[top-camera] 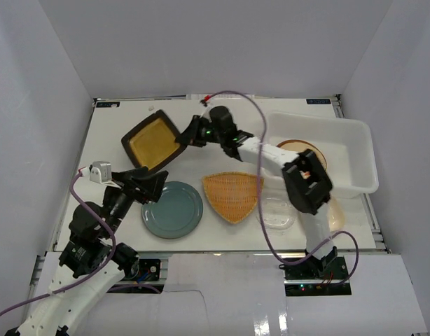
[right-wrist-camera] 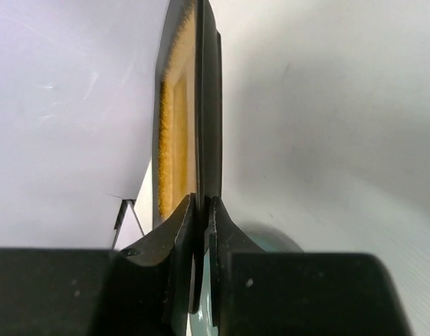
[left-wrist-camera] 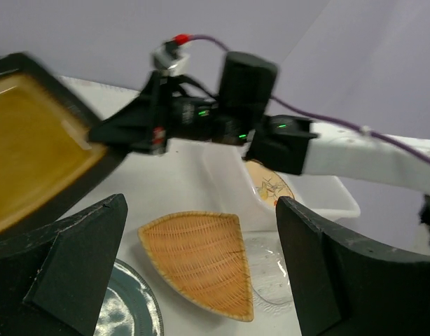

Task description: Place the plates into the plastic bin on the countertop

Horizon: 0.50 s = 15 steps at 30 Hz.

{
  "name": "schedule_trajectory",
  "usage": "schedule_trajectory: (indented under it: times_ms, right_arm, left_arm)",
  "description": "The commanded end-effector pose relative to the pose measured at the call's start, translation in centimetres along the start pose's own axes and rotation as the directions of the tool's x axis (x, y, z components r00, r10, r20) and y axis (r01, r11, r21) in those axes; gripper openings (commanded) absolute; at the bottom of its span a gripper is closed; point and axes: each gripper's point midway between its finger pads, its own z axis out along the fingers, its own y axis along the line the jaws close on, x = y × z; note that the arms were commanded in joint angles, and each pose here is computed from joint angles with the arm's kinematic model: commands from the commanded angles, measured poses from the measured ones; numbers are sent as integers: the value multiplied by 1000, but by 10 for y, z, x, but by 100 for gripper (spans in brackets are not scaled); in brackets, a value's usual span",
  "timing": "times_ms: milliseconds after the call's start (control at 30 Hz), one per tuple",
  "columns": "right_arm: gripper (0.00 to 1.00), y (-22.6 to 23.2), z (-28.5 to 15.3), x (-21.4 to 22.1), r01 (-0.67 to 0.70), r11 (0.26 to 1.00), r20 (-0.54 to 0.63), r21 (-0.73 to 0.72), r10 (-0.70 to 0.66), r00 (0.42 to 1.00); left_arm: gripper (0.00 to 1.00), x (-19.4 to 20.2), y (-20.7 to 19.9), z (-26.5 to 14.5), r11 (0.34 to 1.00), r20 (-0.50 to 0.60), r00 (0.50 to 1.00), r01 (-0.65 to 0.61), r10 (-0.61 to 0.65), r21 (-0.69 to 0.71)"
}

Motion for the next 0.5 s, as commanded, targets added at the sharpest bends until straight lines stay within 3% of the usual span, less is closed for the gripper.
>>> schedule_trajectory:
  times_ms: [0, 133, 167, 200, 300, 333, 367, 400, 467]
  right_arm:
    - [8, 97, -127, -116, 221, 958, 364, -182, -143, 920]
    - [8, 51, -226, -129, 169, 982, 472, -86, -110, 875]
    - [8, 60, -262, -134, 183, 980, 520, -78, -117, 846]
    - [8, 19, -284, -133, 121, 993, 539, -4, -99, 836]
    - [8, -9, -352, -135, 82, 990, 595, 111, -132, 793]
    - [8, -24, -365, -125, 58, 989, 587, 136, -128, 800]
    - [8, -20, -386, -123, 67, 986, 611, 156, -149, 778]
    - [8, -44, -417, -127, 4, 979, 652, 206, -140, 745]
    - [8, -56, -435, -107, -18, 980, 652, 198, -118, 749]
  left_arm:
    - [98, -6, -14, -3, 997, 9, 1000, -22, 21, 77]
    - [98, -3, -17, -5, 995, 1, 1000, -25, 25, 95]
    - [98, -4, -17, -6, 995, 5, 1000, -25, 24, 95]
    - [98, -4, -17, -7, 995, 7, 1000, -23, 22, 98]
    - [98, -6, -17, -9, 995, 16, 1000, -26, 25, 99]
    - [98, -6, -16, -10, 995, 16, 1000, -26, 24, 96]
    - [98, -6, -17, -10, 995, 17, 1000, -24, 22, 98]
    - [98, -6, -17, -10, 995, 16, 1000, -22, 21, 99]
    - [98, -6, -19, -10, 994, 16, 1000, -22, 20, 106]
